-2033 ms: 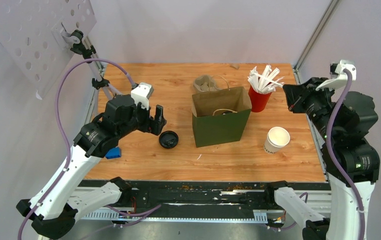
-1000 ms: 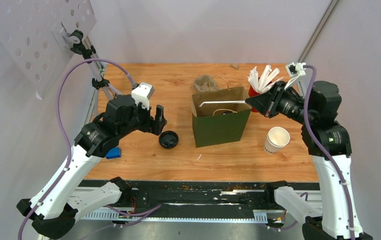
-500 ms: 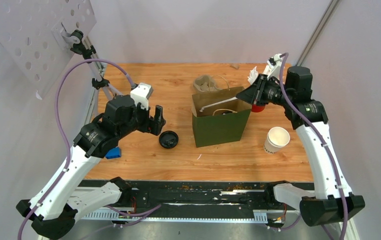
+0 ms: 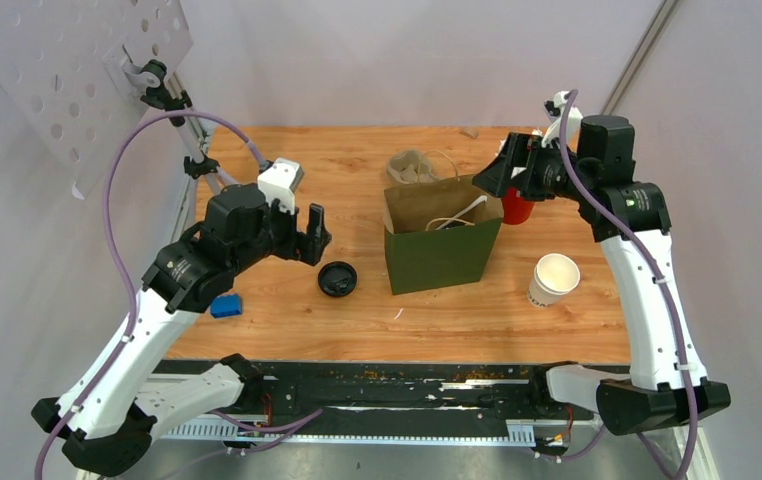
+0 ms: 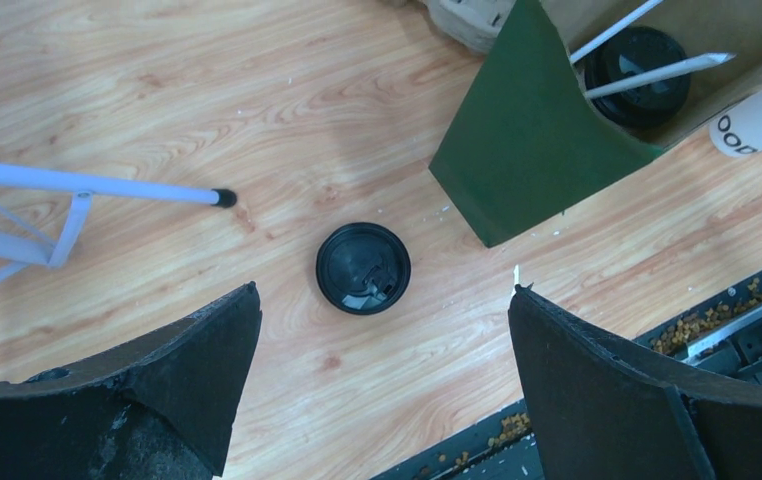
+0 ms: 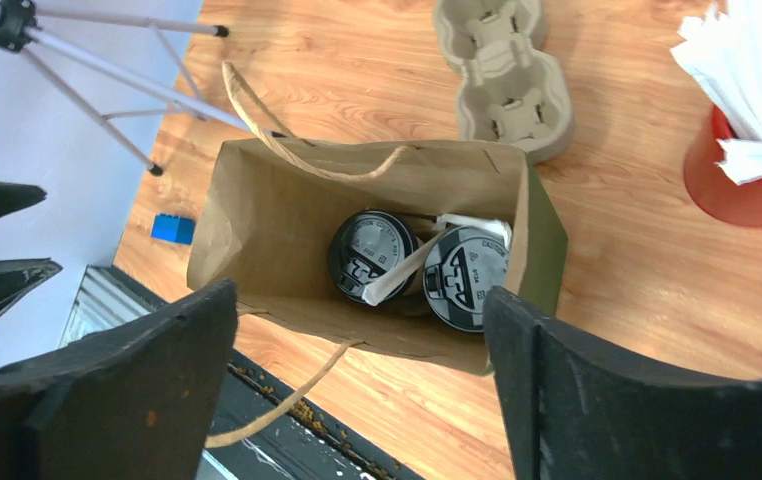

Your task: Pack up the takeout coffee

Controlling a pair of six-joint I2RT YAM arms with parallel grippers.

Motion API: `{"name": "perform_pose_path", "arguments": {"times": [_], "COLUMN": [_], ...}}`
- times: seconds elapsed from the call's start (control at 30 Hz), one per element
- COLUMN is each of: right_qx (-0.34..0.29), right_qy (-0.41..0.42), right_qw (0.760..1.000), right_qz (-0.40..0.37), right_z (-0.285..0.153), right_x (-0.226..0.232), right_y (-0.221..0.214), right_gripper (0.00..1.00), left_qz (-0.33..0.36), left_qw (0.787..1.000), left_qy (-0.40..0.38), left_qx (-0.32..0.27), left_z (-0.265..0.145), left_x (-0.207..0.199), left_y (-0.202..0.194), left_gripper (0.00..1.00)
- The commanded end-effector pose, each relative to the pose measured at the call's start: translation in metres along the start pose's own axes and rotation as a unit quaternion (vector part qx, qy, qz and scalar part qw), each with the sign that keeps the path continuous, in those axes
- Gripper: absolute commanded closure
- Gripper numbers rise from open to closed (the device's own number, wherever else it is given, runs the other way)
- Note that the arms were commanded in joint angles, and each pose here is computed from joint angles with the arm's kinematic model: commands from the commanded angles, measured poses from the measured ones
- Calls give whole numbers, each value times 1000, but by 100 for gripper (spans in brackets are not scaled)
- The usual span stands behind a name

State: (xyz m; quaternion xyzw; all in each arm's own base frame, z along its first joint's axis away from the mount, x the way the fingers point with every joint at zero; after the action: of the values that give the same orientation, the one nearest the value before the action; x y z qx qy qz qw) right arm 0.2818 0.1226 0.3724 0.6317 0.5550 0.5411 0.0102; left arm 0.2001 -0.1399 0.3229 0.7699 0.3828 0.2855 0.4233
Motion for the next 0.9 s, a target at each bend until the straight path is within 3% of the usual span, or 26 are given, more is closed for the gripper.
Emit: {"name": "perform_pose_path", "arguments": {"times": [0.0,0.17,0.5,0.63,0.87], "right_qx": [-34,-80,-170,-181,-217], "right_qy": [-70,-89,-158,-165,-88], "right_qw": [996,992,973,968,971], "right_qz": [-46,-30,-9,-49,-43], "right_z": [-31,-56,-102,-119,-130], "right_x": [-8,-2,-21,-20,-2], "right_y": [6,8,-8,-11,-26], "right_gripper": [1,0,0,0,0], "left_qz": [4,5,-12,-23,-47], "left_qw": [999,997,979,977,978], "left_qy": [3,13,-29,-33,-32], "left_qx": [-43,-72,-202,-208,-200], "left_z": [-7,-16,-39,-42,-48], "left_x": [4,9,-2,-3,-4], "left_y": [31,53,85,83,75], "left_gripper": [0,0,0,0,0]}}
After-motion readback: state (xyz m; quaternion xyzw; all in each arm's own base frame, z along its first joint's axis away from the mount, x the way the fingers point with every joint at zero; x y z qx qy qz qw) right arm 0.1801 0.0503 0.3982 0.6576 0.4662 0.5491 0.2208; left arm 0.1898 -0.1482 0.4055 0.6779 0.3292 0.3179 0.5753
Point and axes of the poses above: each gripper's point midway between its finger pads, its own z axis out along the fingers, its own x axis along the line the jaws close on, y = z × x, the point moved 3 cm from there along -z, back along the fingers, and after that the axes turned 15 degrees about z, right-handed, at the moved point
